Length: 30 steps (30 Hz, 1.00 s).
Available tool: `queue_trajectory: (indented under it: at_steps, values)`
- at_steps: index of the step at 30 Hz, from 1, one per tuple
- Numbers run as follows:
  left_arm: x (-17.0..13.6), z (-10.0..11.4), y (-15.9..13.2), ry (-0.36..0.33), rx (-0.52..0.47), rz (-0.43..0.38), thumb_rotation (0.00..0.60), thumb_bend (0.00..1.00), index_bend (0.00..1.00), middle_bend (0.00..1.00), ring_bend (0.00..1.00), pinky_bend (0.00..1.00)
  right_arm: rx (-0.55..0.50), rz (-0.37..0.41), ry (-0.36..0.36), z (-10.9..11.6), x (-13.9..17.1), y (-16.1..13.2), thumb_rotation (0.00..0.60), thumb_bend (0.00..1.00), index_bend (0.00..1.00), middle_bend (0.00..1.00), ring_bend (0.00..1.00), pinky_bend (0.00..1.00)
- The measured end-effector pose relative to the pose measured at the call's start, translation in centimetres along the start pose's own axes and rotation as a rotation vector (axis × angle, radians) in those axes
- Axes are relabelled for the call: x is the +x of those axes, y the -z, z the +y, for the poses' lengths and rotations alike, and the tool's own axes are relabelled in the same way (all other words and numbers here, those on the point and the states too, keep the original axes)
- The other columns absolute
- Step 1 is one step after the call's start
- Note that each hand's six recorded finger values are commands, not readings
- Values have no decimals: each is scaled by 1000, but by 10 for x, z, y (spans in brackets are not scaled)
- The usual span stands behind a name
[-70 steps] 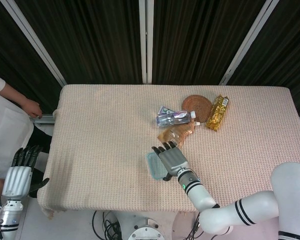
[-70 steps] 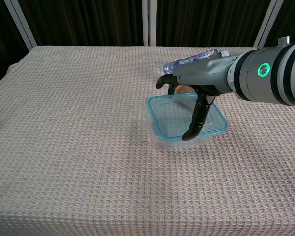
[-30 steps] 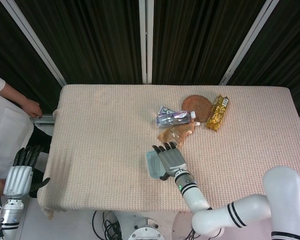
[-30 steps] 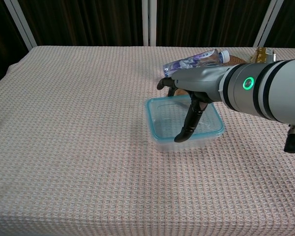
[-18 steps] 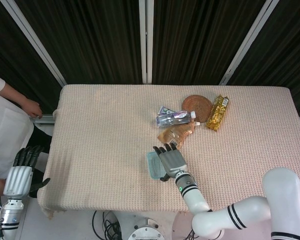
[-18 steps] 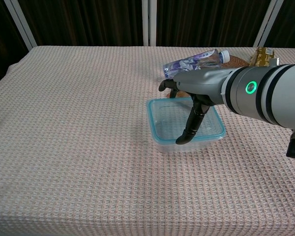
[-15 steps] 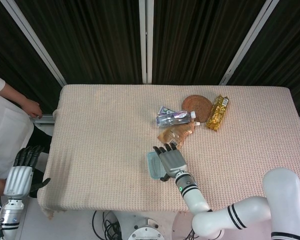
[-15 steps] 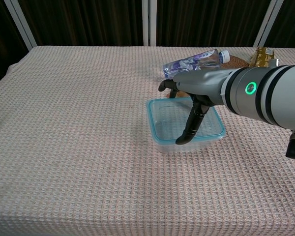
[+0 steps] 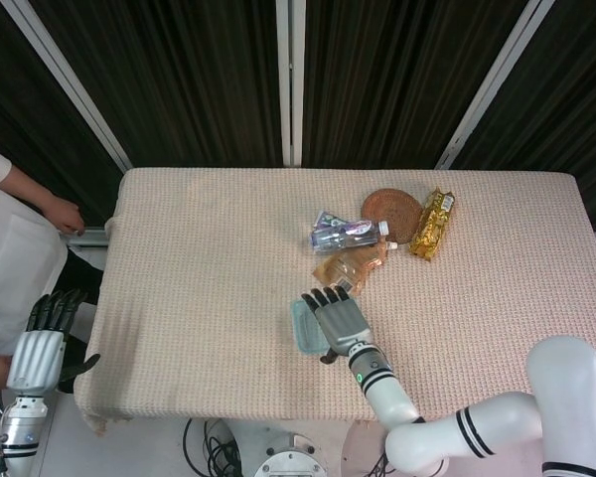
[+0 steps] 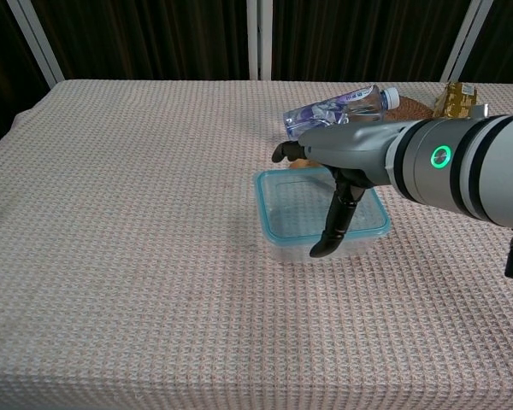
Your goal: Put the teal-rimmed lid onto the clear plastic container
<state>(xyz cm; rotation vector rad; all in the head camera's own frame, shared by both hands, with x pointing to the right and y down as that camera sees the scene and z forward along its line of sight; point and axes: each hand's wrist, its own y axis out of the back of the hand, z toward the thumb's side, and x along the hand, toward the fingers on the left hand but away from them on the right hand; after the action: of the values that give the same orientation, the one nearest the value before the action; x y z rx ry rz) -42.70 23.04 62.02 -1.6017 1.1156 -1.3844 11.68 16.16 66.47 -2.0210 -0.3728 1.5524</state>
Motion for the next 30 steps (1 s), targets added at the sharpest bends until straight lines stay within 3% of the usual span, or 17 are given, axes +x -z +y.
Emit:
queue_trajectory:
  at_steps: [3,11,22,30]
  values:
    - [0,1,-1,0,2,-1,600,0,105,66,0,0,1,13,2,1,2,-1,600,0,0,7,0,0]
    - [-2,2,-3,-3,6,5,600,0,104,66,0,0,24,97,51,8,19,0,600,0,0,142,0,0]
    - [-5,3,-1,-3,7,16,600,0,104,66,0,0,35,148,26,-3,11,-10,600,0,0,152,0,0]
    - [-6,2,0,0,4,18,600,0,104,66,0,0,56,136,-8,-13,11,-9,600,0,0,169,0,0]
